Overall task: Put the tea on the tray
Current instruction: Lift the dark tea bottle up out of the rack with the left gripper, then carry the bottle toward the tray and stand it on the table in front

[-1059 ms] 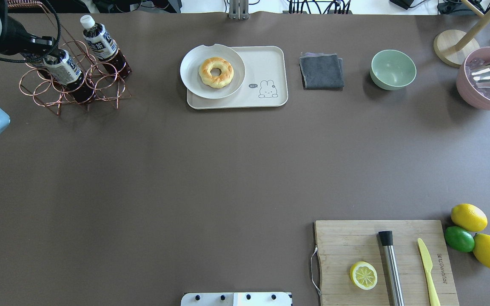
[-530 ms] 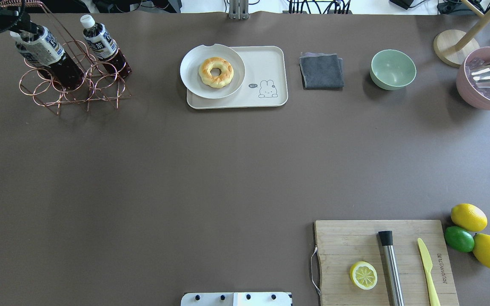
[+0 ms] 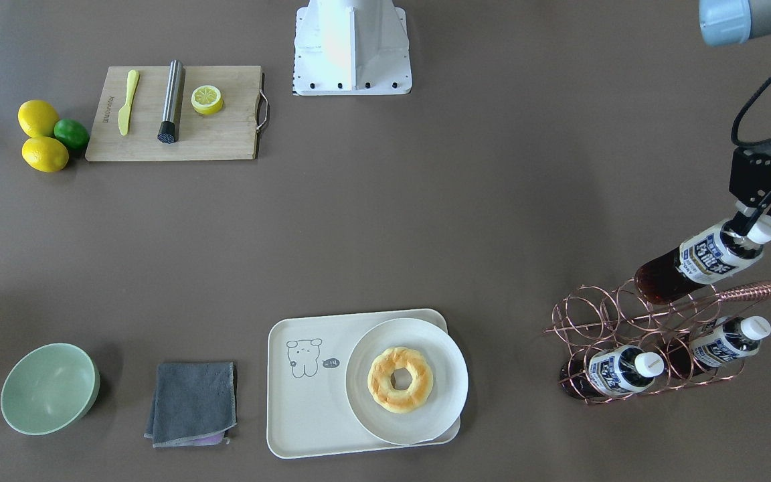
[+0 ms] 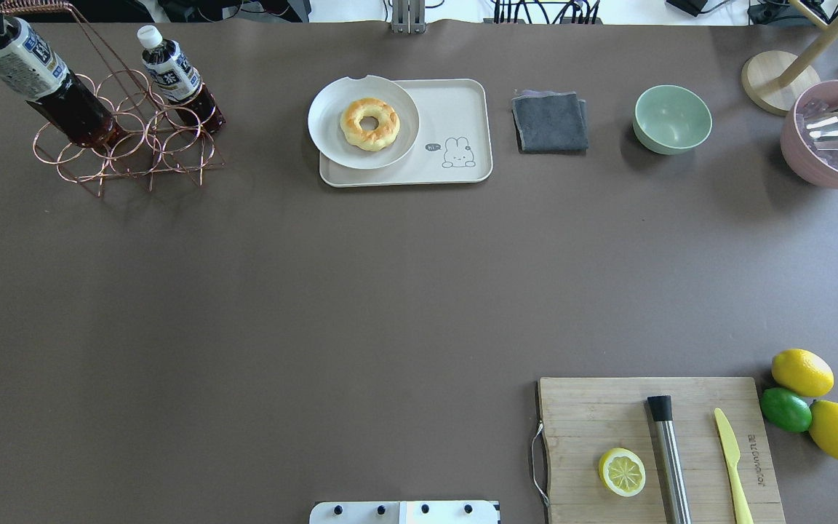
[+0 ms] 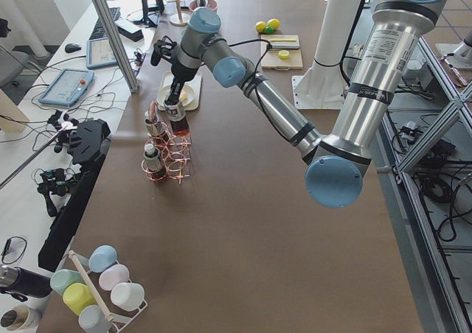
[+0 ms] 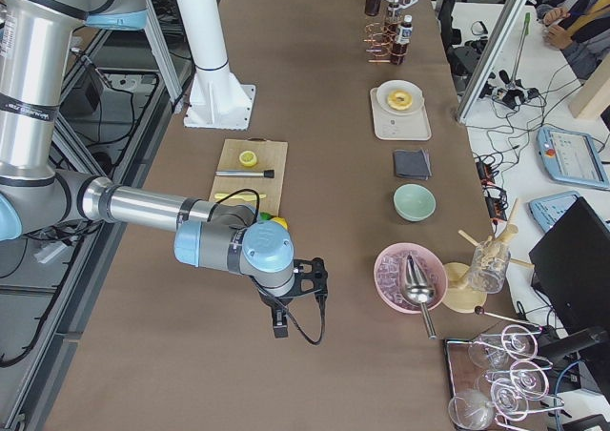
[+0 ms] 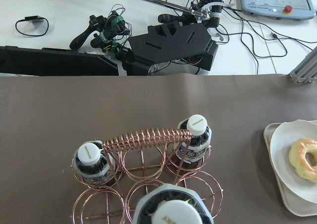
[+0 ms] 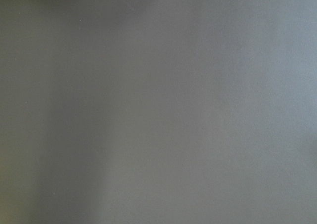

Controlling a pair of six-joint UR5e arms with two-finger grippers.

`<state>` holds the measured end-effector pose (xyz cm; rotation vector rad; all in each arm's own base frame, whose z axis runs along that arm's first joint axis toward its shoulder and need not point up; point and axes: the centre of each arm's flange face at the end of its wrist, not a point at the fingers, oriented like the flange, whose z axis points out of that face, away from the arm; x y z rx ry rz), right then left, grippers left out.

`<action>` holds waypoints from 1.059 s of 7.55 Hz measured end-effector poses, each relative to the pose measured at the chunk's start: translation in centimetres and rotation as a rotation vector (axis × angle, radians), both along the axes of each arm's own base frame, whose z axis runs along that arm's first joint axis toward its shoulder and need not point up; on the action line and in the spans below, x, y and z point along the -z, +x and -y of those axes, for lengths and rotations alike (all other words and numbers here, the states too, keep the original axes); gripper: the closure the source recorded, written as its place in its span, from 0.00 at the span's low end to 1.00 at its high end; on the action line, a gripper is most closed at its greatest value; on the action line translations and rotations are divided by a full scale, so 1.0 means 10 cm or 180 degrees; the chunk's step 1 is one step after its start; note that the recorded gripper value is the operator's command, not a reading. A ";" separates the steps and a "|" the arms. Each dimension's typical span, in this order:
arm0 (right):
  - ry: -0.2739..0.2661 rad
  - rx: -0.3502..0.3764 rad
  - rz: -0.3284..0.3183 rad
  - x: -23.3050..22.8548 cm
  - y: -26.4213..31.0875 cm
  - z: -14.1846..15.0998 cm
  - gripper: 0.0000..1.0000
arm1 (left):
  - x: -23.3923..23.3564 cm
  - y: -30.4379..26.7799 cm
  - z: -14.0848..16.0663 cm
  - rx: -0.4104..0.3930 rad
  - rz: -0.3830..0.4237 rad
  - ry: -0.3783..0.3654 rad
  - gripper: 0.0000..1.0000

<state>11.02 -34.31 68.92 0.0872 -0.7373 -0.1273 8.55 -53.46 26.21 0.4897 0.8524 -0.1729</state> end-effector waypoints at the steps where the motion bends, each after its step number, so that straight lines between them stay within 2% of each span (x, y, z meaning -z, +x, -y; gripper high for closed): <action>1: -0.0002 0.0000 0.0001 0.00 0.00 0.00 0.00 | 0.15 0.01 -0.18 -0.0030 -0.0001 -0.0018 1.00; 3: -0.0004 -0.0001 0.0005 -0.01 0.00 0.00 0.00 | 0.54 0.33 -0.62 -0.0133 0.0006 -0.0102 1.00; 6: 0.0002 0.0001 0.0005 0.00 0.00 0.00 0.00 | 1.46 1.60 -1.22 -0.0071 -0.0066 -0.0282 1.00; 8: 0.0006 0.0001 0.0004 0.01 0.00 0.01 0.00 | 2.05 2.56 -1.40 0.0057 0.0023 -0.0349 1.00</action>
